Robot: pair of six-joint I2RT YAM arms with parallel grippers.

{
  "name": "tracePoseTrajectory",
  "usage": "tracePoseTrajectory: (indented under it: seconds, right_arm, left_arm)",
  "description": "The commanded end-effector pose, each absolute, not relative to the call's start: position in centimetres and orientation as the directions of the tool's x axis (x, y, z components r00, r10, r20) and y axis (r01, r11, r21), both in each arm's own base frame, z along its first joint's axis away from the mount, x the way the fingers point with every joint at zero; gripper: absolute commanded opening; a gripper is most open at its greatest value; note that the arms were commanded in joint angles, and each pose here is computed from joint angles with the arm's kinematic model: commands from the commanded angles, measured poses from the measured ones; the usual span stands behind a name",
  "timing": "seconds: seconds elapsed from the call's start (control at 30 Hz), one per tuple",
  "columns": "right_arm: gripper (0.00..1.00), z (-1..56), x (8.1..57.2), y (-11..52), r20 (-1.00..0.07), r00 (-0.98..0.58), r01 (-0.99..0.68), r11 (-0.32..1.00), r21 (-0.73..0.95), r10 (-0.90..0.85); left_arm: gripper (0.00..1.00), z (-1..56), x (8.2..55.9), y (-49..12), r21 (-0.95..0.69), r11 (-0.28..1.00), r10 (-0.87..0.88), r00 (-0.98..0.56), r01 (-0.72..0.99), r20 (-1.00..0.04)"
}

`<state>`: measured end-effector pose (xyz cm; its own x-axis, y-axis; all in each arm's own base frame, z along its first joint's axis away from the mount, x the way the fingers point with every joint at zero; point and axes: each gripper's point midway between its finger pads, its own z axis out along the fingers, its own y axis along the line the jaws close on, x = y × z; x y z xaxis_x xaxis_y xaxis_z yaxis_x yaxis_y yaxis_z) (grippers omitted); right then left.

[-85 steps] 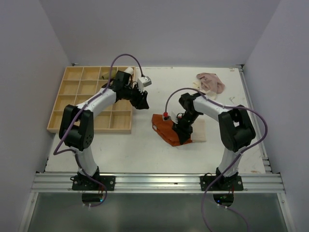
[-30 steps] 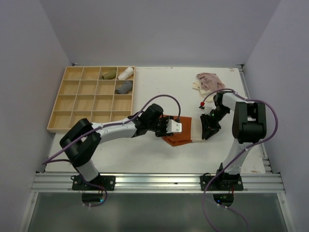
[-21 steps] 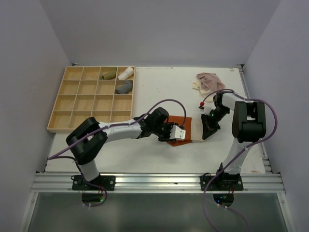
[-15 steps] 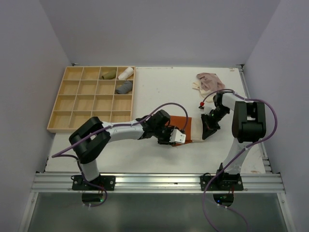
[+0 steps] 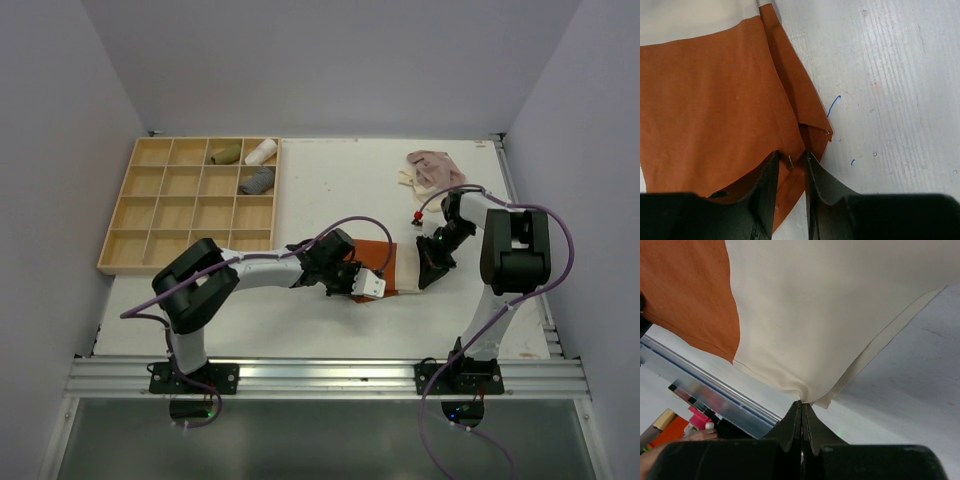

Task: Roll the underwear
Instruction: Fold the underwear

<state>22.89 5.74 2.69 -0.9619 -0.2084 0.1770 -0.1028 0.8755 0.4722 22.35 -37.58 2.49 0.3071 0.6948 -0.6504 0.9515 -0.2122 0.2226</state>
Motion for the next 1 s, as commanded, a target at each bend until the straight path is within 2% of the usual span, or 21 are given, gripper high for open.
tracePoseTrajectory:
  seconds: [0.0,0.17,0.3,0.5,0.63,0.97]
  right_arm:
    - [0.00,3.3,23.4,6.2,0.165,-0.965,-0.098,0.863,0.496,-0.205]
    - [0.00,3.3,23.5,6.2,0.168,-0.964,-0.097,0.861,0.499,-0.206]
    - [0.00,3.2,23.6,6.2,0.172,-0.964,-0.094,0.861,0.500,-0.205]
    - [0.00,3.4,23.8,6.1,0.166,-0.964,-0.101,0.863,0.494,-0.208]
    - [0.00,4.0,24.4,6.2,0.148,-0.966,-0.112,0.861,0.497,-0.212]
    - [0.00,5.3,24.7,4.9,0.124,-0.965,-0.149,0.875,0.461,-0.230]
  left_arm:
    - [0.29,4.4,23.3,-39.4,0.285,-0.215,0.649,0.355,0.934,-0.673]
    - [0.37,4.8,23.0,-39.4,0.286,-0.221,0.640,0.360,0.932,-0.679]
    - [0.35,5.0,23.0,-39.5,0.293,-0.223,0.633,0.367,0.930,-0.681]
    - [0.12,5.1,23.2,-39.7,0.291,-0.225,0.630,0.366,0.930,-0.685]
    - [0.01,5.8,23.1,-39.9,0.295,-0.230,0.618,0.373,0.927,-0.692]
    - [0.00,8.2,22.2,-40.1,0.278,-0.238,0.583,0.366,0.931,-0.726]
